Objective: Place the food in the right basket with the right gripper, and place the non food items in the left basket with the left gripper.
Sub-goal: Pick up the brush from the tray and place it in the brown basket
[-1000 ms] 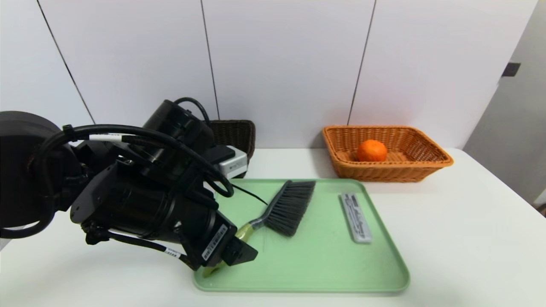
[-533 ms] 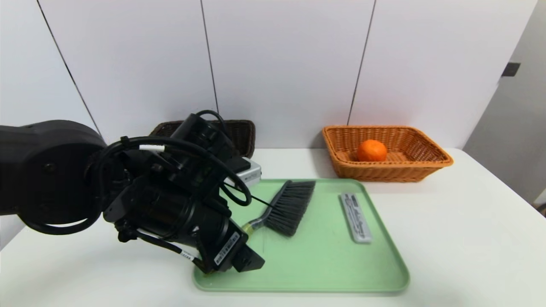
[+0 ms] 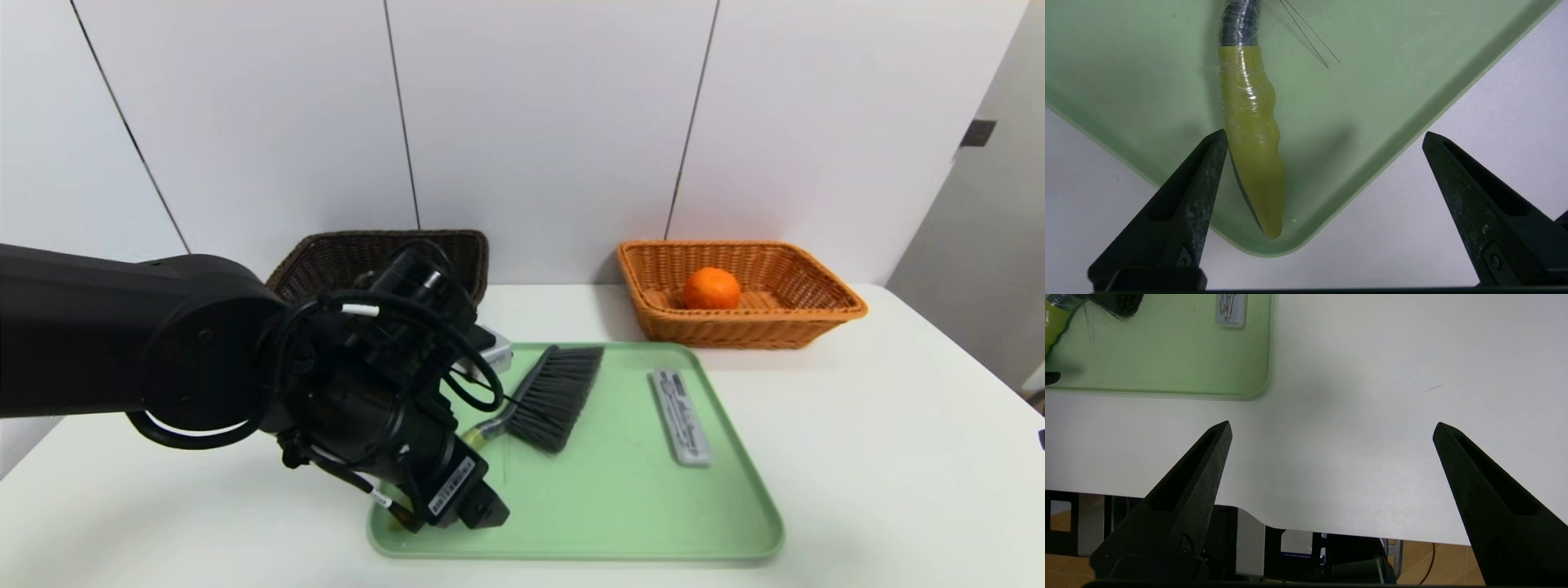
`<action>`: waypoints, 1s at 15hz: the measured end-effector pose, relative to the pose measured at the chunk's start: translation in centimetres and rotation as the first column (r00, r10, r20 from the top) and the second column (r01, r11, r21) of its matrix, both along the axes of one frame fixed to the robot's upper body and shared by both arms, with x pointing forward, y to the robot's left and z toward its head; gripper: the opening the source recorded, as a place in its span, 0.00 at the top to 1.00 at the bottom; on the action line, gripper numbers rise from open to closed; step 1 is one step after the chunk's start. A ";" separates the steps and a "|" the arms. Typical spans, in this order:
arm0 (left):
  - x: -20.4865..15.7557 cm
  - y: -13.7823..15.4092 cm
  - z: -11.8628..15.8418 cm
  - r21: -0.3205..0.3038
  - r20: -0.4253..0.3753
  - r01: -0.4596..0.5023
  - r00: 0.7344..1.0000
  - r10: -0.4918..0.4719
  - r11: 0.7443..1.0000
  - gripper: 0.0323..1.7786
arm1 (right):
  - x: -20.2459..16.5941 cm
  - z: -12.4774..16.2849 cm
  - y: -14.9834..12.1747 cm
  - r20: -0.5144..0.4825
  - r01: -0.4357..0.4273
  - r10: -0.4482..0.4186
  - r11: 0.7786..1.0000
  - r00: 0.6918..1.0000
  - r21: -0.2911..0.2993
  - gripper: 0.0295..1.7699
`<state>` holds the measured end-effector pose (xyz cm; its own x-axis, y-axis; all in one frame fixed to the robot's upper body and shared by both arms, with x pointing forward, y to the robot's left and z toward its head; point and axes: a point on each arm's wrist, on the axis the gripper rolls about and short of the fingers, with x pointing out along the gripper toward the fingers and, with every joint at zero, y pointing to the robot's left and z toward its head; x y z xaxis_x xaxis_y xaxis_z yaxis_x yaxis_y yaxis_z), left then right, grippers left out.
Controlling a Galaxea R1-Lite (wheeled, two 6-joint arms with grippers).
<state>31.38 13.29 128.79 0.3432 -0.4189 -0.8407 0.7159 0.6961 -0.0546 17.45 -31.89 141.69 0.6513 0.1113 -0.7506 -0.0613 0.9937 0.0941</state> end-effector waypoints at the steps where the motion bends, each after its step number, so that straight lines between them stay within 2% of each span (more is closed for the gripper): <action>1: 0.2 -0.1 -0.2 0.012 0.001 -0.008 1.000 0.008 1.000 0.05 | 0.0 -0.1 0.0 -0.003 0.001 -0.001 1.000 1.000 0.001 0.04; 6: 1.1 -0.8 -0.4 0.034 0.024 -0.040 0.999 0.039 0.999 0.05 | -0.3 -0.2 -0.1 -0.005 0.000 0.000 1.000 1.000 0.001 0.04; 9: 1.4 -1.1 -0.8 0.021 -0.005 -0.086 0.996 0.086 0.996 0.05 | -0.3 -0.3 -0.1 -0.008 0.002 -0.002 1.000 1.000 -0.001 0.04; 15: 1.6 -1.3 -1.4 0.038 -0.025 -0.098 0.995 0.098 0.995 0.05 | -0.2 -0.4 -0.1 -0.012 -0.001 0.001 1.000 1.000 -0.004 0.04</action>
<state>32.97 12.01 127.37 0.3584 -0.3529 -0.8643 0.6428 0.7647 -0.0457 17.21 -31.95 141.27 0.6420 0.1088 -0.7590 -0.0611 0.9940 0.0908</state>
